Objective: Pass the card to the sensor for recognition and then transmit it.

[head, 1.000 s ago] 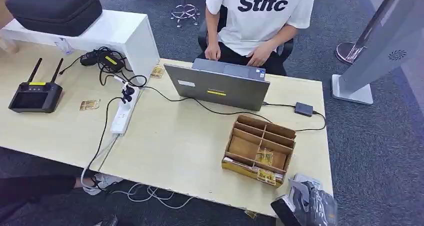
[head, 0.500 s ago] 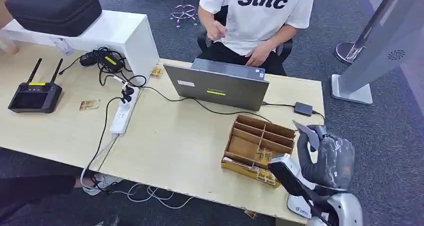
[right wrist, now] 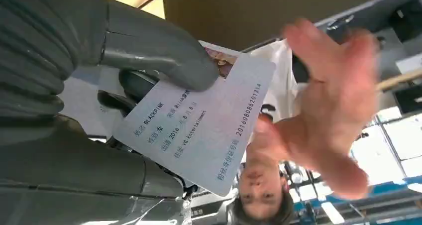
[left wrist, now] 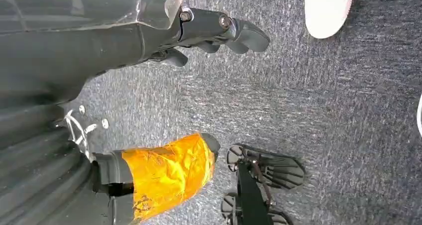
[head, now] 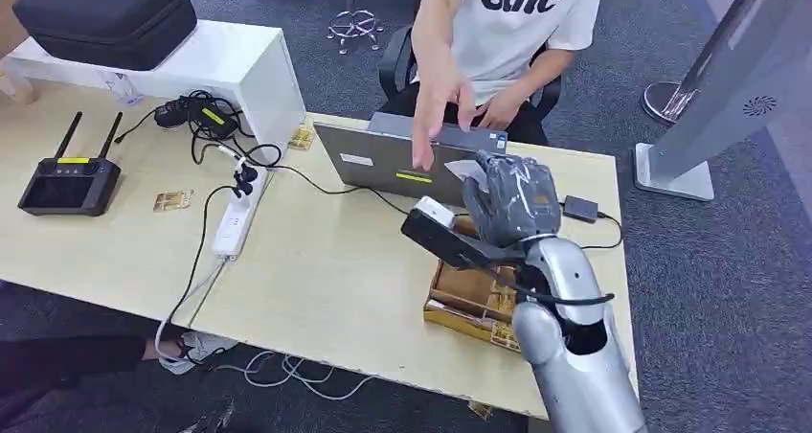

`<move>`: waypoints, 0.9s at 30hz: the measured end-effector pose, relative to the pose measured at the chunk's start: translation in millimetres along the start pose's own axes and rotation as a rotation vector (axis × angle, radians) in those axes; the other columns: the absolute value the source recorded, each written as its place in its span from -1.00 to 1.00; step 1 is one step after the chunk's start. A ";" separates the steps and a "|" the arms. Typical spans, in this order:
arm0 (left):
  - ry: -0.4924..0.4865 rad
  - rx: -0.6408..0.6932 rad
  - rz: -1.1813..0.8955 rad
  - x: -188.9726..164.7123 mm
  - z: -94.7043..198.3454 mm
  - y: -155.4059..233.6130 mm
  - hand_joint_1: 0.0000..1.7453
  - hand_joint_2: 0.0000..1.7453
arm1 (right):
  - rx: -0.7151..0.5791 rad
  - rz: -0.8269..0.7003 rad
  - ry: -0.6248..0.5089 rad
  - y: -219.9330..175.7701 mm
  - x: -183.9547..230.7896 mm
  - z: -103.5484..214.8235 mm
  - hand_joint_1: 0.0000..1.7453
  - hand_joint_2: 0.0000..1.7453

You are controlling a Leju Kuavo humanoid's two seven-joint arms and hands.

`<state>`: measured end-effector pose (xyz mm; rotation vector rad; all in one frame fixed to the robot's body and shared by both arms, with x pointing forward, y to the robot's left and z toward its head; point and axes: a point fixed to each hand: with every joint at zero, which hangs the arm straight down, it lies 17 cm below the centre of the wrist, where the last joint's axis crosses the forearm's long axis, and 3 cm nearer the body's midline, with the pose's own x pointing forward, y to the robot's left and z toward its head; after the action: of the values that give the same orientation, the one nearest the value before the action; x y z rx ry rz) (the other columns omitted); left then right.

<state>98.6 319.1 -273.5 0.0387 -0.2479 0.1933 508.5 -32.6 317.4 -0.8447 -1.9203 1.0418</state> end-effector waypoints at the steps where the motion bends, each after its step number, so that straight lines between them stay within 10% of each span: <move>1: -0.001 0.001 -0.004 0.5 -0.1 0.4 -1.00 1.00 | 0.015 0.007 0.002 4.6 0.4 -5.9 1.00 1.00; 5: -0.002 0.003 -0.009 1.4 -0.2 2.6 -1.00 1.00 | 0.066 0.021 0.009 21.8 1.1 -18.0 1.00 1.00; 6: -0.002 0.004 -0.010 1.7 -0.2 2.8 -1.00 1.00 | 0.076 0.022 0.011 25.4 0.9 -19.9 -0.90 1.00; 7: -0.002 0.004 -0.013 1.9 -0.2 3.0 -1.00 1.00 | 0.081 0.016 0.010 26.2 2.3 -22.5 -1.00 1.00; 27: 0.001 0.017 0.000 0.9 -0.5 4.6 -1.00 1.00 | -0.051 -0.233 -0.118 -3.4 45.6 -5.7 -1.00 1.00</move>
<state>98.7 323.8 -273.7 0.0556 -0.2457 0.1957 491.0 5.3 336.8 -0.5802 -2.0952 0.9221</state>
